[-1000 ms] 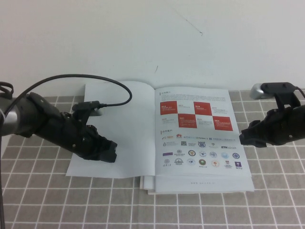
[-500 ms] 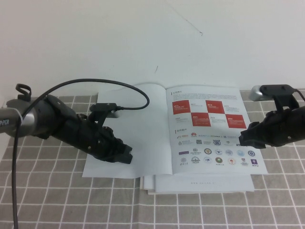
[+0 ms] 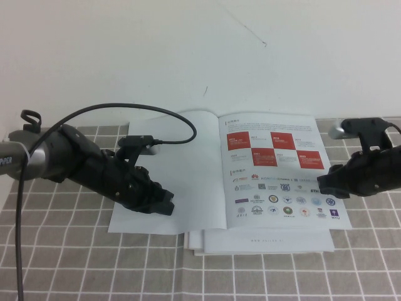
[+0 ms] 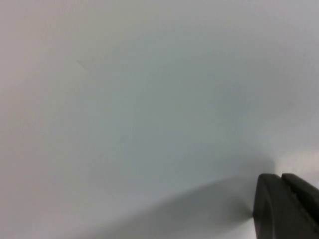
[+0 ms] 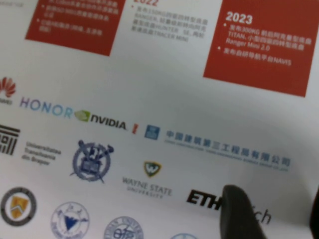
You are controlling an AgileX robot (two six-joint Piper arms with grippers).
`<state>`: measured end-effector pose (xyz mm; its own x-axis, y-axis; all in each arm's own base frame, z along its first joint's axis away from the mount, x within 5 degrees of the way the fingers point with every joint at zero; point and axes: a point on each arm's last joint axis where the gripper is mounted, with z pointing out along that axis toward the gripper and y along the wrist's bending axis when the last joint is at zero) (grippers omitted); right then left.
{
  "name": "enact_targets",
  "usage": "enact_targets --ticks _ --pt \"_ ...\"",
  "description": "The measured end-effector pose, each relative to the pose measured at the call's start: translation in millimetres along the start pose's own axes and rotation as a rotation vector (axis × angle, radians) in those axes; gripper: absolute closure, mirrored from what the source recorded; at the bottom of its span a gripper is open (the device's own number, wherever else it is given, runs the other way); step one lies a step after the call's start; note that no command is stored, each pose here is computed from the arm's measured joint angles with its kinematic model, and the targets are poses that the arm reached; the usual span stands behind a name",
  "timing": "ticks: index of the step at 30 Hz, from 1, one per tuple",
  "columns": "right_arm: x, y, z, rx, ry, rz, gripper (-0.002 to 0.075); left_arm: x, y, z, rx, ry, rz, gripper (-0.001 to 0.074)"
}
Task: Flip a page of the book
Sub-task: Open the closed book
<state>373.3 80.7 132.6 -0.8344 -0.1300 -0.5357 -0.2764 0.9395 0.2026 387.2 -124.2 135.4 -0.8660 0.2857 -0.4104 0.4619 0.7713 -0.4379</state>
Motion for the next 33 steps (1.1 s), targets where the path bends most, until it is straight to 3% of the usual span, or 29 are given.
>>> enact_targets --ticks 10,33 --pt "0 -16 1 0.039 -0.015 0.036 0.0408 0 0 0 0.0 0.0 0.002 0.0738" --pt "2 -6 2 -0.065 0.003 0.056 0.0407 0 0 0 0.0 0.0 -0.002 0.0738"
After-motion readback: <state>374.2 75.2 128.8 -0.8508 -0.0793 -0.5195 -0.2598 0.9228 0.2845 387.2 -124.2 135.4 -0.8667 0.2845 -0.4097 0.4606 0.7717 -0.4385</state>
